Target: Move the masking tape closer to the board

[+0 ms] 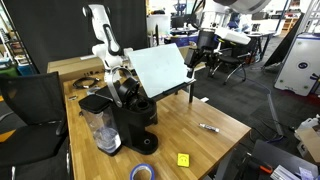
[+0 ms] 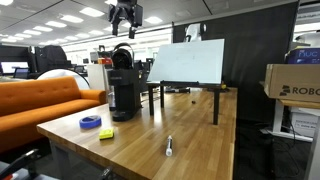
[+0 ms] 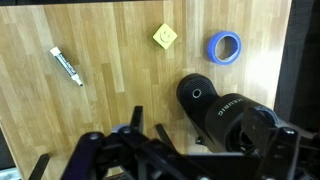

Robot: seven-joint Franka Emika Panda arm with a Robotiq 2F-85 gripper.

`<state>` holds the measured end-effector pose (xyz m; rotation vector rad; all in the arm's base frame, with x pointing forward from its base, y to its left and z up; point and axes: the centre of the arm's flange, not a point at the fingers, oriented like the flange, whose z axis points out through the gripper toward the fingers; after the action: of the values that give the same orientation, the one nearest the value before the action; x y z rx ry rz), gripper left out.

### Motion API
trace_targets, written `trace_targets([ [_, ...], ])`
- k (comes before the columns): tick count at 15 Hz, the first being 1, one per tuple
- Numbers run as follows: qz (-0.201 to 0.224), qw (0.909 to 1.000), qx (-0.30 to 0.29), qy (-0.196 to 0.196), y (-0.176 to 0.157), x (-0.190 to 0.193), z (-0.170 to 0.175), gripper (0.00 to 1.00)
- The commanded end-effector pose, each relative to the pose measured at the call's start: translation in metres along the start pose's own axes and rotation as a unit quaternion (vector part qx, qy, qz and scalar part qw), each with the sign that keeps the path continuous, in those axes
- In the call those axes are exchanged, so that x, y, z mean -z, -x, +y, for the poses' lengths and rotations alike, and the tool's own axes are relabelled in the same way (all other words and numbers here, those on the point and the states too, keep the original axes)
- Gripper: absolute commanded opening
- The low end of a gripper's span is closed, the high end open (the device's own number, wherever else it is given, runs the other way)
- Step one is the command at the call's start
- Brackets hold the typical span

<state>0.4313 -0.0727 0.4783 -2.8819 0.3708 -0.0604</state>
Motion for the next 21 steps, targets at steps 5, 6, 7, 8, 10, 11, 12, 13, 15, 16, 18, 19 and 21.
trace_targets([
  [5, 0.000, 1.0000, 0.000, 0.000, 0.000, 0.000, 0.000, 1.00],
  [6, 0.000, 1.0000, 0.000, 0.000, 0.000, 0.000, 0.000, 1.00],
  [7, 0.000, 1.0000, 0.000, 0.000, 0.000, 0.000, 0.000, 1.00],
  [8, 0.000, 1.0000, 0.000, 0.000, 0.000, 0.000, 0.000, 1.00],
  [10, 0.000, 1.0000, 0.000, 0.000, 0.000, 0.000, 0.000, 1.00],
  [11, -0.001, 1.0000, -0.001, 0.000, 0.001, -0.005, -0.003, 1.00],
  [12, -0.003, 1.0000, 0.000, -0.001, 0.003, -0.010, -0.007, 1.00],
  [13, -0.004, 1.0000, 0.004, 0.000, 0.005, -0.017, -0.012, 1.00],
  [15, -0.009, 0.9999, 0.011, 0.002, 0.009, -0.032, -0.022, 1.00],
  [16, -0.010, 0.9998, 0.014, 0.002, 0.011, -0.040, -0.028, 1.00],
  [18, -0.008, 0.9996, 0.026, 0.002, 0.014, -0.053, -0.042, 1.00],
  [19, -0.005, 0.9995, 0.032, 0.002, 0.016, -0.059, -0.050, 1.00],
  [21, 0.003, 0.9989, 0.047, 0.002, 0.021, -0.075, -0.065, 1.00],
])
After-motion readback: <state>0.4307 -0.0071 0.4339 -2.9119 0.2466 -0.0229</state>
